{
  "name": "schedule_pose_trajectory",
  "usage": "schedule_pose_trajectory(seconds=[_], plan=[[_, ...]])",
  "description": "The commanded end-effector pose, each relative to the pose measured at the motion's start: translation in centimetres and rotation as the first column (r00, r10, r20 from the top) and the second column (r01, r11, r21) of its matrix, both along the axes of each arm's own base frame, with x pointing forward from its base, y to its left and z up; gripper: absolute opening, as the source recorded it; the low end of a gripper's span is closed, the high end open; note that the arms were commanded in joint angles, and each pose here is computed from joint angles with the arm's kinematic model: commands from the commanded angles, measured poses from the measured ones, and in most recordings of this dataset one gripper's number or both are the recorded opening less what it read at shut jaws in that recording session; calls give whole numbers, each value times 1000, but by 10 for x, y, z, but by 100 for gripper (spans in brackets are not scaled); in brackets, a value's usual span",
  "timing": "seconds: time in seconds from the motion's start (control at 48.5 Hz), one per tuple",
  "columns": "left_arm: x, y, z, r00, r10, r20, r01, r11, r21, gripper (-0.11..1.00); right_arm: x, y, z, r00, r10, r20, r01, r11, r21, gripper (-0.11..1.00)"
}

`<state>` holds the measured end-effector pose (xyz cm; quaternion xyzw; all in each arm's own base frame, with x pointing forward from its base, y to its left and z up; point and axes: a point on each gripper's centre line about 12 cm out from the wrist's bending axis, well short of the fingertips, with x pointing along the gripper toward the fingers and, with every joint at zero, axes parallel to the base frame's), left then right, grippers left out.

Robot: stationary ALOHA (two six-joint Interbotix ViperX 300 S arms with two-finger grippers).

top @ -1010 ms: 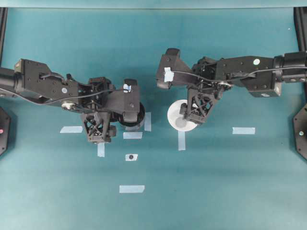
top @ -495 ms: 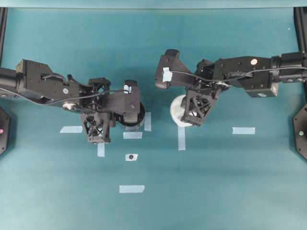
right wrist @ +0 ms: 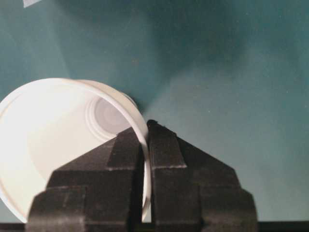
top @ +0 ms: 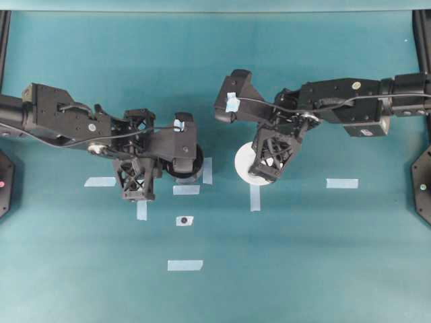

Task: Holding the cup holder with the left arm, the right arm places the cup into the cup holder.

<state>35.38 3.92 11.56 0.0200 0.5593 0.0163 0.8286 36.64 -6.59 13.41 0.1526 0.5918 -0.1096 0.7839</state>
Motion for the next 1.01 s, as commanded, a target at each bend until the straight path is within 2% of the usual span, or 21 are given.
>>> schedule_pose_trajectory(seconds=[0.0,0.185,0.577,0.762,0.989], plan=[[5,1,18,998,-3,61,2,1000,9,24,3,2,23,998,-20,61,20,1000,1,4],[5,1,25,996,-4,86,3,1000,13,24,1,1,30,995,-70,72,69,998,17,4],[3,1,30,991,0,137,-2,1000,15,24,-5,2,64,983,-108,146,105,994,24,4],[1,0,33,978,0,211,-5,1000,20,24,-9,2,80,973,-134,188,130,991,33,4],[-1,0,38,946,-1,323,-8,1000,27,24,-13,2,98,960,-147,239,142,989,36,3]])
